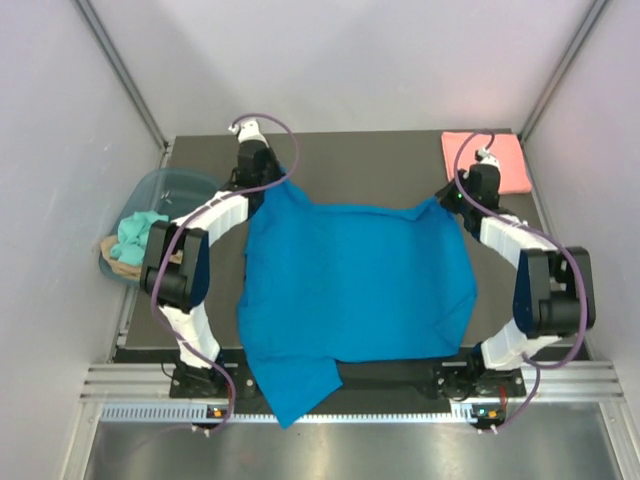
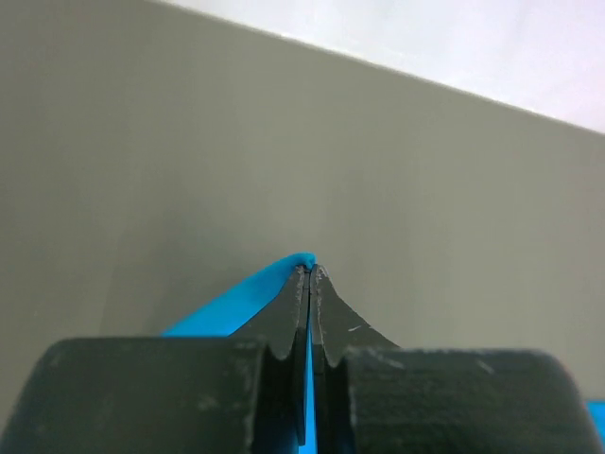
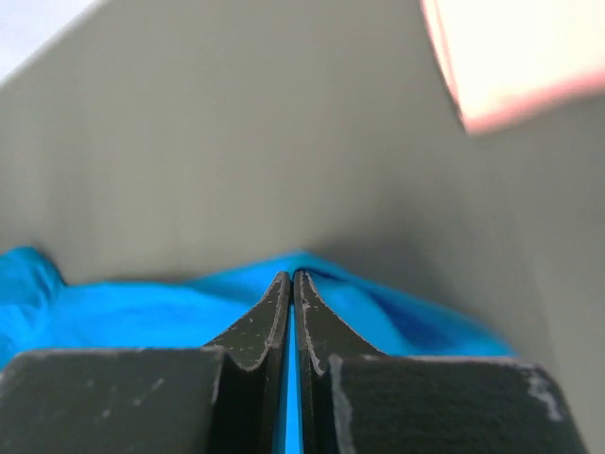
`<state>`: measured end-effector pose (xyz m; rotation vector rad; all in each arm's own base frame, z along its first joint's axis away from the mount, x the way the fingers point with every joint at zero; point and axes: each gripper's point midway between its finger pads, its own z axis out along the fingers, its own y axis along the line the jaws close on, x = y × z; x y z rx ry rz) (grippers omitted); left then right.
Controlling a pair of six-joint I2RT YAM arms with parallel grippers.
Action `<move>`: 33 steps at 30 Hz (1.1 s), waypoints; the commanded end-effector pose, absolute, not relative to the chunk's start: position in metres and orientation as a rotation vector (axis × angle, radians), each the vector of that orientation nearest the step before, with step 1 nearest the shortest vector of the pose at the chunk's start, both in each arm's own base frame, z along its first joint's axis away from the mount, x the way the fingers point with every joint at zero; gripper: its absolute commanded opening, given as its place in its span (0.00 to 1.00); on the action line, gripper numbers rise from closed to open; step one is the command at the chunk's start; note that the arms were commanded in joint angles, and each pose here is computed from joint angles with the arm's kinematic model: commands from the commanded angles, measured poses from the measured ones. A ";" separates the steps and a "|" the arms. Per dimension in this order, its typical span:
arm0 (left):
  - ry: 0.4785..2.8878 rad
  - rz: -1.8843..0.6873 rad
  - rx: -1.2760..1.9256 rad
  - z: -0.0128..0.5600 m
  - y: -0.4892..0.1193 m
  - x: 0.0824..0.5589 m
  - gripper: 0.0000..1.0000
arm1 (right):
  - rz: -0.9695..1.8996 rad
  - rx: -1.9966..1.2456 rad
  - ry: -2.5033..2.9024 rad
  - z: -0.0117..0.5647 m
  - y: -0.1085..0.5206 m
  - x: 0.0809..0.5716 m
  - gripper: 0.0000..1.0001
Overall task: Fold and stack the t-shirts
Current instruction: Flatten the tshirt out
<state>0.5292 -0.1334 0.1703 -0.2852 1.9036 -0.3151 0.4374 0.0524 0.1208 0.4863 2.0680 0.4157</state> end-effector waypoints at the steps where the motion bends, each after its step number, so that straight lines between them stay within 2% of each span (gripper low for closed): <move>1: 1.673 -0.342 -0.284 0.244 -0.135 0.566 0.00 | 0.509 0.323 1.799 0.206 0.058 0.497 0.00; 3: 1.672 -0.322 -0.292 0.241 -0.133 0.573 0.00 | 0.522 0.297 1.807 0.199 0.058 0.510 0.00; 8: 1.587 -0.231 -0.345 0.280 -0.113 0.572 0.00 | 0.524 0.231 1.751 0.242 0.060 0.519 0.00; 13: 1.463 -0.244 -0.332 0.364 -0.103 0.543 0.00 | 0.414 0.236 1.679 0.319 0.043 0.491 0.00; 15: 1.373 -0.295 -0.331 0.415 -0.103 0.518 0.00 | 0.389 0.201 1.595 0.382 0.040 0.461 0.00; 16: 1.342 -0.310 -0.325 0.434 -0.103 0.508 0.00 | 0.384 0.210 1.623 0.381 0.039 0.458 0.00; 18: 1.281 -0.326 -0.300 0.474 -0.107 0.480 0.00 | 0.375 0.194 1.553 0.428 0.037 0.430 0.00; 21: 1.190 -0.364 -0.261 0.524 -0.116 0.431 0.00 | 0.346 0.192 1.515 0.464 0.032 0.387 0.00; 27: 1.071 -0.481 -0.260 0.569 -0.111 0.335 0.00 | 0.331 0.219 1.437 0.507 0.024 0.301 0.00; 33: 0.998 -0.602 -0.281 0.603 -0.089 0.269 0.00 | 0.337 0.215 1.336 0.547 0.022 0.206 0.00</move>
